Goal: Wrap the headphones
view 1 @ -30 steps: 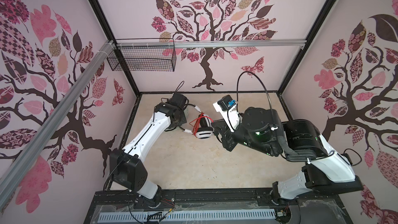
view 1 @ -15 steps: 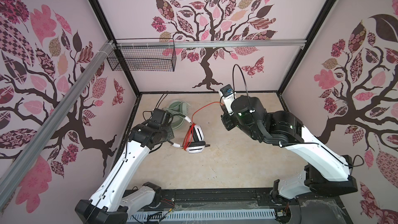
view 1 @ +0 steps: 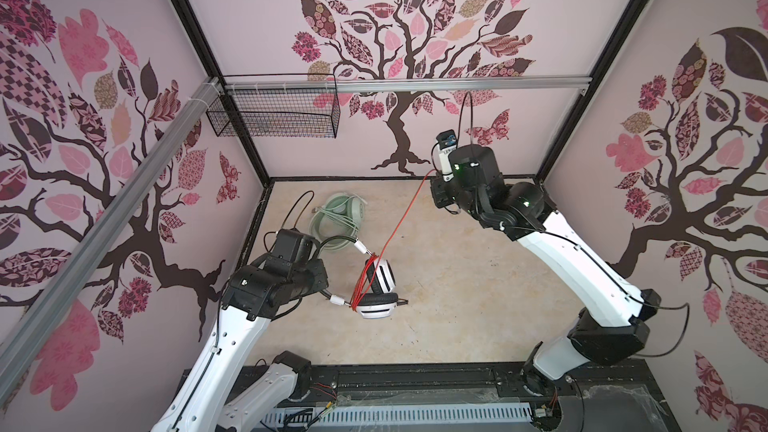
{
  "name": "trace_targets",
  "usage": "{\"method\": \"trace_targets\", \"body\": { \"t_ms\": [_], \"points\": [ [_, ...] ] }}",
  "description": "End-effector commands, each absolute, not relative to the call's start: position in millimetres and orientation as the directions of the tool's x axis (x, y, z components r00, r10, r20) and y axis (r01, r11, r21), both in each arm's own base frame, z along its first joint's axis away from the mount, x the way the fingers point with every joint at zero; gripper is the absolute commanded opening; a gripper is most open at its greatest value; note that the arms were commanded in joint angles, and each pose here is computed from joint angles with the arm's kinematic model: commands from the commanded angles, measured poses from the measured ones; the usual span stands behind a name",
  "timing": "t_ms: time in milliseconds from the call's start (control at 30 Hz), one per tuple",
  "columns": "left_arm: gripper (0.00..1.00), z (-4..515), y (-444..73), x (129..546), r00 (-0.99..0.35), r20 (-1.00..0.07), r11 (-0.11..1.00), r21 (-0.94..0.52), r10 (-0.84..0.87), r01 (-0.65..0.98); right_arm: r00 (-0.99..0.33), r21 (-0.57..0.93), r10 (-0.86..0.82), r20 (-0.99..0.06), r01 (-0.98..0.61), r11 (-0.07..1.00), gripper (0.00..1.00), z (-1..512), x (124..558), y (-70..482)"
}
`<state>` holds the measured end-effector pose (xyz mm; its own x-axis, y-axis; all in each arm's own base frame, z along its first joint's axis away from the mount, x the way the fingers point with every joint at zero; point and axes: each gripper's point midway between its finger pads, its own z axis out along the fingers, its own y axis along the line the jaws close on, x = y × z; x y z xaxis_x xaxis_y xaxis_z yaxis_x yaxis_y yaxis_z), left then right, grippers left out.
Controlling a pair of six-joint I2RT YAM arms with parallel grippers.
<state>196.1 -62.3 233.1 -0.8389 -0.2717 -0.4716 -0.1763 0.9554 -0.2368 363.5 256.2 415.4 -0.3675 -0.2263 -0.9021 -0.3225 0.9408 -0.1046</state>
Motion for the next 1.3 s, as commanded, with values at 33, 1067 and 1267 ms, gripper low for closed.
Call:
{"method": "trace_targets", "body": {
  "t_ms": [33, 1067, 1267],
  "points": [
    [0.00, 227.9, -81.3, 186.1, -0.872, -0.424, 0.941, -0.319, -0.245, -0.109, -0.343, -0.087, -0.222, -0.913, -0.368, 0.926, 0.00, 413.1, 385.6, 280.1],
    [0.00, 402.3, -125.8, 227.4, -0.712, -0.518, 0.734, -0.679, -0.475, 0.004, -0.635, 0.573, -0.044, -0.771, -0.722, 0.388, 0.00, 235.4, 265.1, 344.1],
    [0.00, 418.5, -135.2, 228.5, -0.711, -0.513, 0.694, -0.719, -0.480, 0.050, -0.670, 0.635, -0.018, -0.742, -0.711, 0.303, 0.01, 228.1, 250.6, 352.1]
  ]
}}
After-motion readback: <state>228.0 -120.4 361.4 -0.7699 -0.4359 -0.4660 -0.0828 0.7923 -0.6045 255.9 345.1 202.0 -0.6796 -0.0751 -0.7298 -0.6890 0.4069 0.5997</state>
